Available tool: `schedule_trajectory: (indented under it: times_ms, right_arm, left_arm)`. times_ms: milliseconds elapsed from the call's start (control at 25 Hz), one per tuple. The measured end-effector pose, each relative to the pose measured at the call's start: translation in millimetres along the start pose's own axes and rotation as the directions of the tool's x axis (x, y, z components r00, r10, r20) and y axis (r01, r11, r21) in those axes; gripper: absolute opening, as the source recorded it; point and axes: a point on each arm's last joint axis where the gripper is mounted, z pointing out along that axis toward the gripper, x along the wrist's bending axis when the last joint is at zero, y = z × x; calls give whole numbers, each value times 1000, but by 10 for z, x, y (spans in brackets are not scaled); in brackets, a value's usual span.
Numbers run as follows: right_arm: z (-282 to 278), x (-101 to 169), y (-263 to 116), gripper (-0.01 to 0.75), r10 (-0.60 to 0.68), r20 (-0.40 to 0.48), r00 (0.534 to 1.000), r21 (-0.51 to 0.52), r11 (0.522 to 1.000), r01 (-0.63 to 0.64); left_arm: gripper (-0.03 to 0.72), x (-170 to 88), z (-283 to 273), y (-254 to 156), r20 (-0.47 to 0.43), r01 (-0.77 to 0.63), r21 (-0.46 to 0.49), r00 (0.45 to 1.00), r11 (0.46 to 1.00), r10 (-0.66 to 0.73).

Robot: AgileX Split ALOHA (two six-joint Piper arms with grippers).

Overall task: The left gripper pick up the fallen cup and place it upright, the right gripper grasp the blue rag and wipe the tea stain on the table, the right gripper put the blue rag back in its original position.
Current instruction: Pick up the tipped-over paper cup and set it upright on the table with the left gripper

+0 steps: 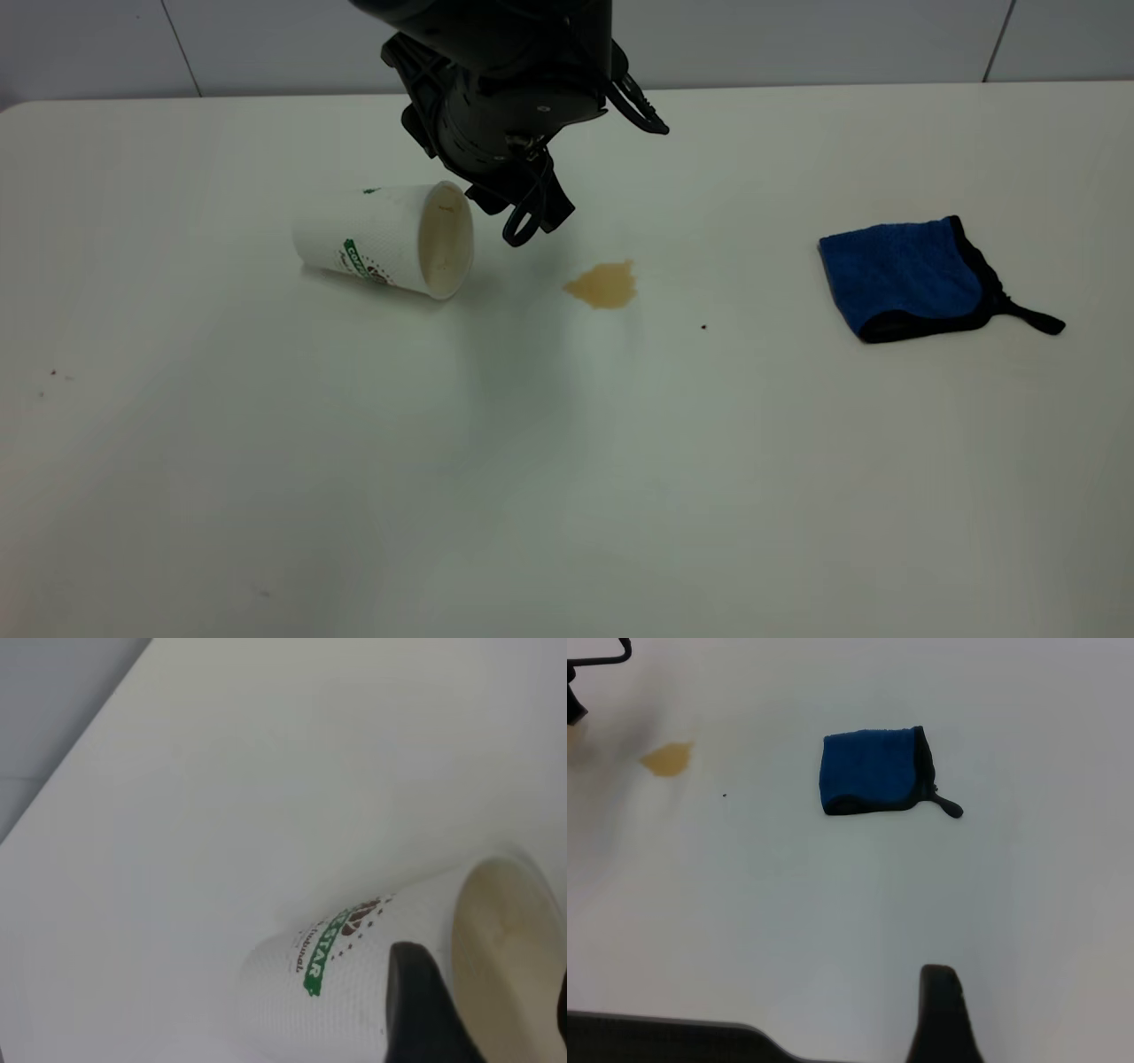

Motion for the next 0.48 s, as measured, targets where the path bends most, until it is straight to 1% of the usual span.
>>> schedule_trajectory:
  times_ms: [240, 360, 480]
  right_arm:
    - [0, 0, 0, 573, 0, 0, 1000, 0, 1000, 0]
    - [0, 0, 0, 573, 0, 0, 1000, 0, 1000, 0]
    - [0, 0, 0, 573, 0, 0, 1000, 0, 1000, 0]
  left_arm:
    - [406, -70, 118, -86, -44, -18, 59, 999, 998, 20]
    - [405, -78, 150, -109, -71, -13, 67, 997, 998, 18]
    - [404, -82, 205, -139, -76, 4, 75, 997, 997, 2]
